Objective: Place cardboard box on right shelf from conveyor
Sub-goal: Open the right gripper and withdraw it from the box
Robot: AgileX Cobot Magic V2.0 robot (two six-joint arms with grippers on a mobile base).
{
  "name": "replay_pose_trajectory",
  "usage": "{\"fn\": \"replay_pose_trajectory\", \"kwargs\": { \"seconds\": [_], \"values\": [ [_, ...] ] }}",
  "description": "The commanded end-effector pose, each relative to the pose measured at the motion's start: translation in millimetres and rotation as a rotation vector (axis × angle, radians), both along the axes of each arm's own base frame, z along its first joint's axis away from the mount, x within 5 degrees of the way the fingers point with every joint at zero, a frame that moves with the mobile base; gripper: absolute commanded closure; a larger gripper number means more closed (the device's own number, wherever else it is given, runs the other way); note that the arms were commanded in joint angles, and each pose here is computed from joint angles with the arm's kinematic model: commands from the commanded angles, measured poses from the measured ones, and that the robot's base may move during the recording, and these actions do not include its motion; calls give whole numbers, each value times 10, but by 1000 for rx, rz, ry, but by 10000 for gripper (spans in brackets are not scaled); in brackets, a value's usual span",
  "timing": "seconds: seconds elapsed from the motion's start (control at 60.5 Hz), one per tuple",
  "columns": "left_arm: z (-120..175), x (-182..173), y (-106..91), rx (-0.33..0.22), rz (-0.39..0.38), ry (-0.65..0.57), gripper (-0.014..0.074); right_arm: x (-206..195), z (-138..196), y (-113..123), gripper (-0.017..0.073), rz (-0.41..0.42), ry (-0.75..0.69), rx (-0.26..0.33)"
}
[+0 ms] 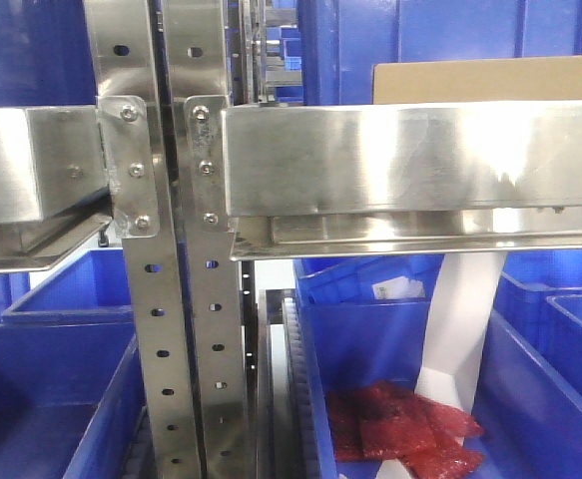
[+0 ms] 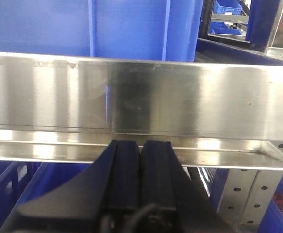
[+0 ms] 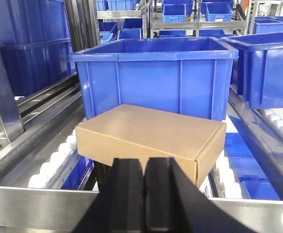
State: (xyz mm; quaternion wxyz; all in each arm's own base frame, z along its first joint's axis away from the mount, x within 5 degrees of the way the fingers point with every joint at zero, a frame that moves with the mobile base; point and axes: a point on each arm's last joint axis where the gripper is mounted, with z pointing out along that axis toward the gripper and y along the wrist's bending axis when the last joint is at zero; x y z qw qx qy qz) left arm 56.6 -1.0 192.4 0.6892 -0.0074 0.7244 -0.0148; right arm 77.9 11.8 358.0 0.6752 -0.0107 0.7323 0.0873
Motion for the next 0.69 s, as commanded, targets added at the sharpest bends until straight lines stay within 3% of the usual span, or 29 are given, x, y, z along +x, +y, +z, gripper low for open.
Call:
{"fn": "replay_pose_trajectory", "kwargs": {
  "seconds": [0.0, 0.149, 0.298, 0.678],
  "values": [
    [52, -5, 5, -6, 5, -89, 709, 0, 122, -20, 503, -24, -111, 3],
    [52, -5, 5, -6, 5, -89, 710, -48, -73, -74, 503, -88, -171, -2],
    [52, -5, 5, -6, 5, -89, 709, -152, -575, -121, 503, -153, -165, -7],
    [52, -5, 5, -6, 5, -89, 709, -245, -1425, -145, 503, -196, -174, -21]
  ]
}}
